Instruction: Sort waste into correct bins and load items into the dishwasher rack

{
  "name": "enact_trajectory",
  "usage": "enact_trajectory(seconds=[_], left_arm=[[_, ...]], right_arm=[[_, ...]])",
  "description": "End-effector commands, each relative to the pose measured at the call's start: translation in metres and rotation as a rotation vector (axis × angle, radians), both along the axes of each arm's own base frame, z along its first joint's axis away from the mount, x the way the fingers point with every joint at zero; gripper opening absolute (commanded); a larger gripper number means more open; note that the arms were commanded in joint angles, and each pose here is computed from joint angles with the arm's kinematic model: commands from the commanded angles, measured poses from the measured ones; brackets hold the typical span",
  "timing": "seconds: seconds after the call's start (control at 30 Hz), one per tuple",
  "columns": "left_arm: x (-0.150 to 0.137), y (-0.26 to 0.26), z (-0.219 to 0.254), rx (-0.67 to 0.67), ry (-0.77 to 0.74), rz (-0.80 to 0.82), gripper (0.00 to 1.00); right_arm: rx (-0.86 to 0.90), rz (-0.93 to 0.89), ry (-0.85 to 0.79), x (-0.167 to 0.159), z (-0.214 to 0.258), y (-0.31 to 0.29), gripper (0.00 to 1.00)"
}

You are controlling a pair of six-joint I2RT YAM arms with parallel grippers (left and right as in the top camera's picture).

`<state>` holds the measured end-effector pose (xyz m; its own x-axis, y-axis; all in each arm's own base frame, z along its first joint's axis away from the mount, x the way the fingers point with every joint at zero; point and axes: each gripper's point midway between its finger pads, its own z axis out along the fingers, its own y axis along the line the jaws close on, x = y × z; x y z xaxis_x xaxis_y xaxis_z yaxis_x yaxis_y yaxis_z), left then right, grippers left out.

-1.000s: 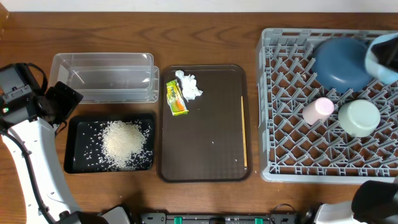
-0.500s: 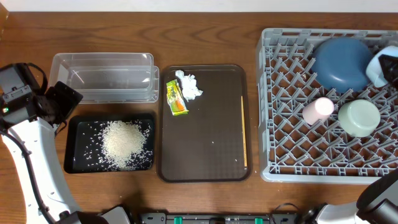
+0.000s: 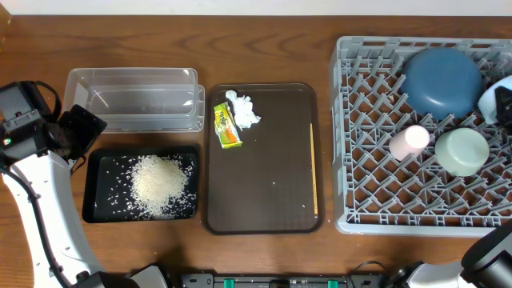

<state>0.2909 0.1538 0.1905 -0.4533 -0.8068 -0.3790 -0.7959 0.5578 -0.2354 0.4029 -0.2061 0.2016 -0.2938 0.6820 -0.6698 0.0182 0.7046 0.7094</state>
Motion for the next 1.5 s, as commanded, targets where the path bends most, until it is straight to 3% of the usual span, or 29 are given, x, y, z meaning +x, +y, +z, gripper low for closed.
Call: enact_trajectory(seconds=[0.0, 0.4, 0.73, 1.47], left_arm=[[-0.002, 0.002, -0.003, -0.003, 0.009, 0.012, 0.93], [-0.002, 0.002, -0.003, -0.003, 0.010, 0.012, 0.93], [-0.002, 0.002, -0.003, -0.003, 0.010, 0.012, 0.93], [-0.002, 0.002, -0.003, -0.003, 0.009, 0.012, 0.93]], right_arm=[[0.024, 0.032, -0.021, -0.004, 0.000, 0.008, 0.01], [0.022, 0.020, -0.032, -0.010, -0.003, -0.003, 0.01], [0.039, 0.028, 0.004, -0.007, -0.036, -0.011, 0.01], [0.120, -0.053, 0.015, -0.030, -0.039, -0.042, 0.02]])
